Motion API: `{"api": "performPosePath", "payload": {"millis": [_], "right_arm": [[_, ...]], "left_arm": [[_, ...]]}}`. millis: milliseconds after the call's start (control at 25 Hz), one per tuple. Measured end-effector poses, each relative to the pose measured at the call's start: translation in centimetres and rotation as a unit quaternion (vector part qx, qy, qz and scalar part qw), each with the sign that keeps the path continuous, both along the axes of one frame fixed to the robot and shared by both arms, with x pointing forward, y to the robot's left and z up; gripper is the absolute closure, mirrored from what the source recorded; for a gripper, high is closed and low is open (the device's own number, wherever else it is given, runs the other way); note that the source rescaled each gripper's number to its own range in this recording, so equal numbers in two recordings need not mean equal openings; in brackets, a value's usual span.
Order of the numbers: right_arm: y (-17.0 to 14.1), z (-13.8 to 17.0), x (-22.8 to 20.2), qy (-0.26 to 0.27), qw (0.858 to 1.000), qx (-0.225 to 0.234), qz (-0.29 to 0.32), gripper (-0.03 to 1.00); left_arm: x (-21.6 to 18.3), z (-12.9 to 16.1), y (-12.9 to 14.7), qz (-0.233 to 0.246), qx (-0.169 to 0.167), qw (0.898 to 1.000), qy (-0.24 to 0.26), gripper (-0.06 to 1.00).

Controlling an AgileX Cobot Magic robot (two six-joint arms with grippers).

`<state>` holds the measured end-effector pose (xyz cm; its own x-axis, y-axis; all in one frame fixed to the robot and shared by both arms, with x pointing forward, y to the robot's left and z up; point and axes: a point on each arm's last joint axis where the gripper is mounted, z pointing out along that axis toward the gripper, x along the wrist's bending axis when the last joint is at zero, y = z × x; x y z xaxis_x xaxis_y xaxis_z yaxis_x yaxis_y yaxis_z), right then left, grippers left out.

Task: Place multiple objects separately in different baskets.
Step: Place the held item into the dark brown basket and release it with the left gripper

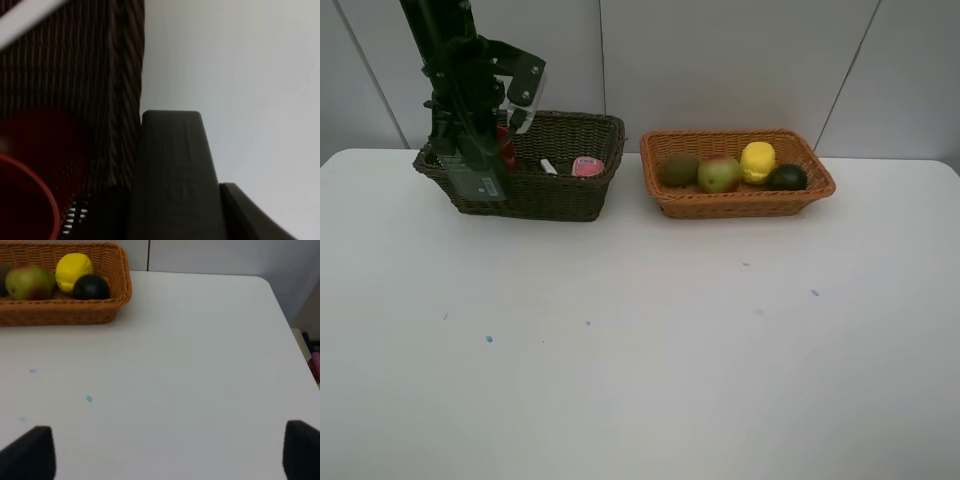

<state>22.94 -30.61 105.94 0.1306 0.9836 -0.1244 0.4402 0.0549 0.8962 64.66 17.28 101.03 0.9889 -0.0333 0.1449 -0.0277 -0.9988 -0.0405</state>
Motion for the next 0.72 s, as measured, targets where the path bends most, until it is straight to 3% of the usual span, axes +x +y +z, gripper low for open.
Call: {"api": "performPosePath", "payload": {"millis": [320, 720], "right_arm": [[0.0, 0.0, 0.0, 0.0, 1.0, 0.0, 0.0, -0.03], [0.0, 0.0, 0.0, 0.0, 1.0, 0.0, 0.0, -0.03]], "left_arm": [[0.5, 2.8, -2.1, -0.015, -0.038, 0.998, -0.05, 0.46], [0.9, 4.2, -2.6, -0.026, -0.043, 0.995, -0.083, 0.46]]}}
